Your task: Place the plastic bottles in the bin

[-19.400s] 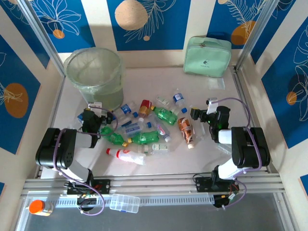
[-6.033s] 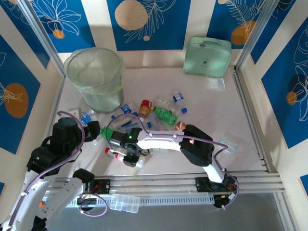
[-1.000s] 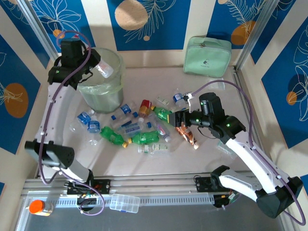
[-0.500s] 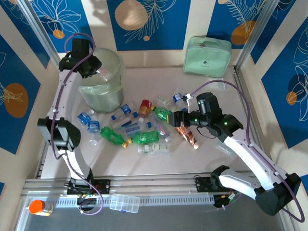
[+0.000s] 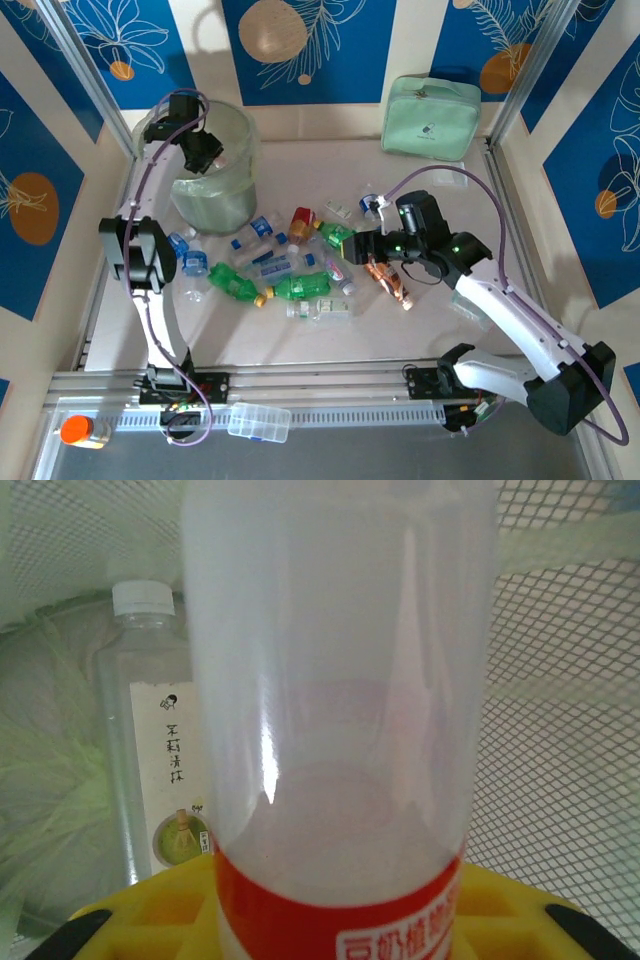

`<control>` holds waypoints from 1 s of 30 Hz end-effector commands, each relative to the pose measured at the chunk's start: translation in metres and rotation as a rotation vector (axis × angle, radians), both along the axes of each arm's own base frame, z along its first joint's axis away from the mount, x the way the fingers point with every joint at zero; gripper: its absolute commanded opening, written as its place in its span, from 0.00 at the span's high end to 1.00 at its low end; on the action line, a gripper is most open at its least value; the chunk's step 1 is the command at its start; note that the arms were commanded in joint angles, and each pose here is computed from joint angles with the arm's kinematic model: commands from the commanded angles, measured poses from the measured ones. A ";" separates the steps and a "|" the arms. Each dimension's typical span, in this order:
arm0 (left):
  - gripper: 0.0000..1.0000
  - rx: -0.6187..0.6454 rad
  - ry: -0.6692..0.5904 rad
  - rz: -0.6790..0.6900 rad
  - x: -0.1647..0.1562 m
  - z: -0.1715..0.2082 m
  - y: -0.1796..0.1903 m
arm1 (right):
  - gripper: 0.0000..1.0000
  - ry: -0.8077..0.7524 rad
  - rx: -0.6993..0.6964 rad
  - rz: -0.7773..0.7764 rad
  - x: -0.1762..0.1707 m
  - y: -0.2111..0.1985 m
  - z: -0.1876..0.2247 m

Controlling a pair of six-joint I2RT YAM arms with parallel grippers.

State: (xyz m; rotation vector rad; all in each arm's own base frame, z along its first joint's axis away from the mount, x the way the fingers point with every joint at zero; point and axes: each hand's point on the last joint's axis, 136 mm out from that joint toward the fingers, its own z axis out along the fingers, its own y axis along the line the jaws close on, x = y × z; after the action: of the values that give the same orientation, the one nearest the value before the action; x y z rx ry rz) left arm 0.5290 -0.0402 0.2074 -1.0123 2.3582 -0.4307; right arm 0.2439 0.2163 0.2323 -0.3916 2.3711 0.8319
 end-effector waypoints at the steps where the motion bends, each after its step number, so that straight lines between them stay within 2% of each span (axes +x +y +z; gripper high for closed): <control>1: 0.69 -0.027 0.032 0.020 0.005 -0.020 0.005 | 0.20 -0.024 0.016 -0.007 0.004 0.004 0.013; 5: 0.48 -0.065 0.040 -0.005 0.008 -0.028 -0.003 | 0.21 -0.035 0.018 -0.001 0.004 0.006 0.017; 6: 0.40 -0.069 0.037 -0.006 0.008 -0.027 -0.004 | 0.21 -0.035 0.016 0.002 0.004 0.007 0.017; 8: 0.33 -0.065 0.027 -0.009 0.007 -0.023 -0.004 | 0.21 -0.037 0.016 0.004 0.004 0.007 0.018; 20: 0.25 -0.087 -0.121 -0.067 0.000 0.043 -0.009 | 0.21 -0.045 0.018 0.017 0.002 0.010 0.024; 26: 0.25 -0.106 -0.220 -0.117 -0.020 0.092 -0.016 | 0.21 -0.053 0.012 0.029 -0.001 0.010 0.030; 30: 0.25 -0.173 -0.285 -0.147 -0.041 0.119 -0.027 | 0.21 -0.057 -0.004 0.022 -0.001 0.011 0.030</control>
State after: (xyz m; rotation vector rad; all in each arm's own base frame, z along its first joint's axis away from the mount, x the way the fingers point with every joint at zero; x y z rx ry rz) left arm 0.5011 -0.0622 0.3022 -0.8423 2.2101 -0.7033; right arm 0.2435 0.2274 0.2550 -0.4305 2.3276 0.8383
